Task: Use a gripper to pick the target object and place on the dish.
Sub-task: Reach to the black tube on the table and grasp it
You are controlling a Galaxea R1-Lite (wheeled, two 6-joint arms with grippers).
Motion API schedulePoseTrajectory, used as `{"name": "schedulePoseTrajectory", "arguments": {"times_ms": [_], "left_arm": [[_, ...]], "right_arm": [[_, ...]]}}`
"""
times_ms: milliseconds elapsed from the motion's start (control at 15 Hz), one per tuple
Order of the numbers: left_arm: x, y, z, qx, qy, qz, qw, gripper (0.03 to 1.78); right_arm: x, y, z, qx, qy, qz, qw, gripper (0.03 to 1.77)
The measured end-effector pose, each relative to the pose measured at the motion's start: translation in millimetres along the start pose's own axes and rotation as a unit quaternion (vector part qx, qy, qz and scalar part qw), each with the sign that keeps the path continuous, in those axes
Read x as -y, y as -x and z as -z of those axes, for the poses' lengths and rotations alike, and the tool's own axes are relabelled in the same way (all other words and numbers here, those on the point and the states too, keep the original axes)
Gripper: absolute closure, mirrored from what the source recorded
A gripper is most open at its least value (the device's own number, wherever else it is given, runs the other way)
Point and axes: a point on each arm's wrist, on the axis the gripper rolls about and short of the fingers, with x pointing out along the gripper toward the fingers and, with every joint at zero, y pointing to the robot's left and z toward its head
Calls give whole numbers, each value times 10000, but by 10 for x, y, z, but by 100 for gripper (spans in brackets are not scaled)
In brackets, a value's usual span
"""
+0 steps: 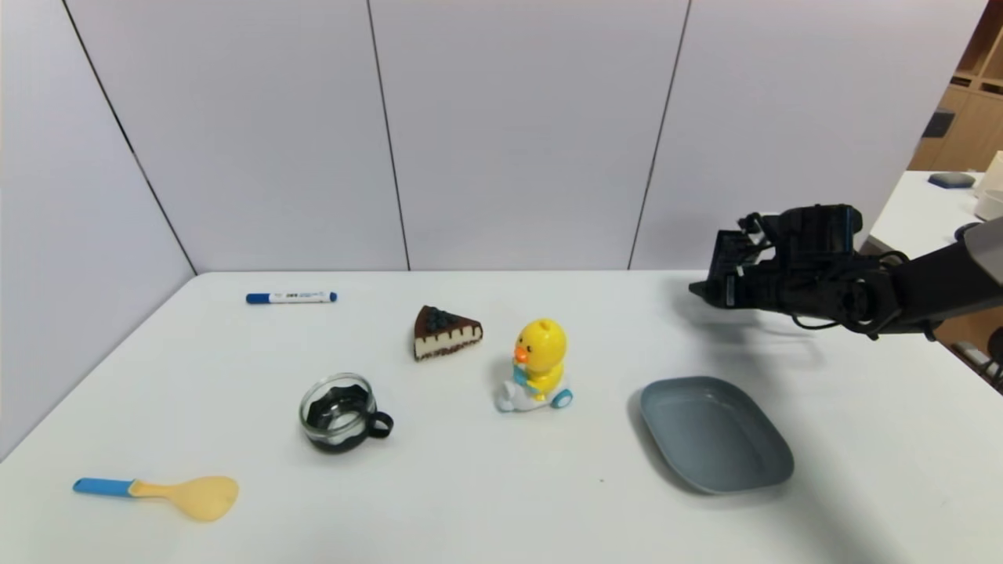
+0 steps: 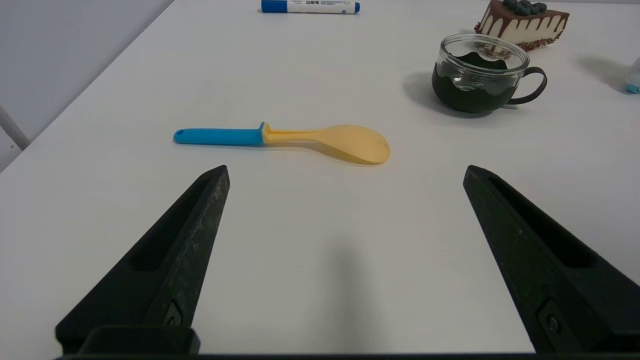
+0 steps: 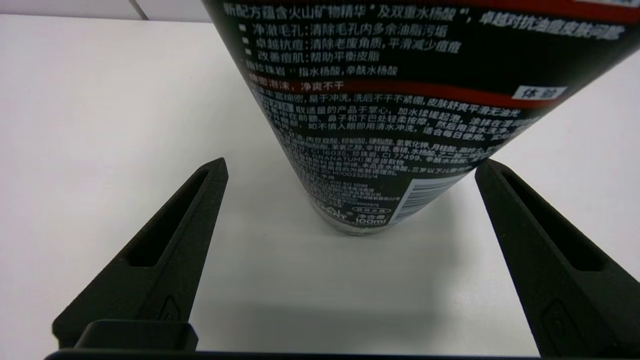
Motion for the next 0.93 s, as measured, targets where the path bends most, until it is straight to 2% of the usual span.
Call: {"name": "schedulePoseTrajectory", "arguments": {"times_ms": [867, 933], "left_arm": [[0, 0, 0, 0, 0, -1, 10000, 12], [0, 0, 0, 0, 0, -1, 10000, 12]], "right_arm": [[13, -122, 51, 139, 8, 9, 9999, 9], [11, -127, 54, 134, 7, 9, 9999, 23]]}}
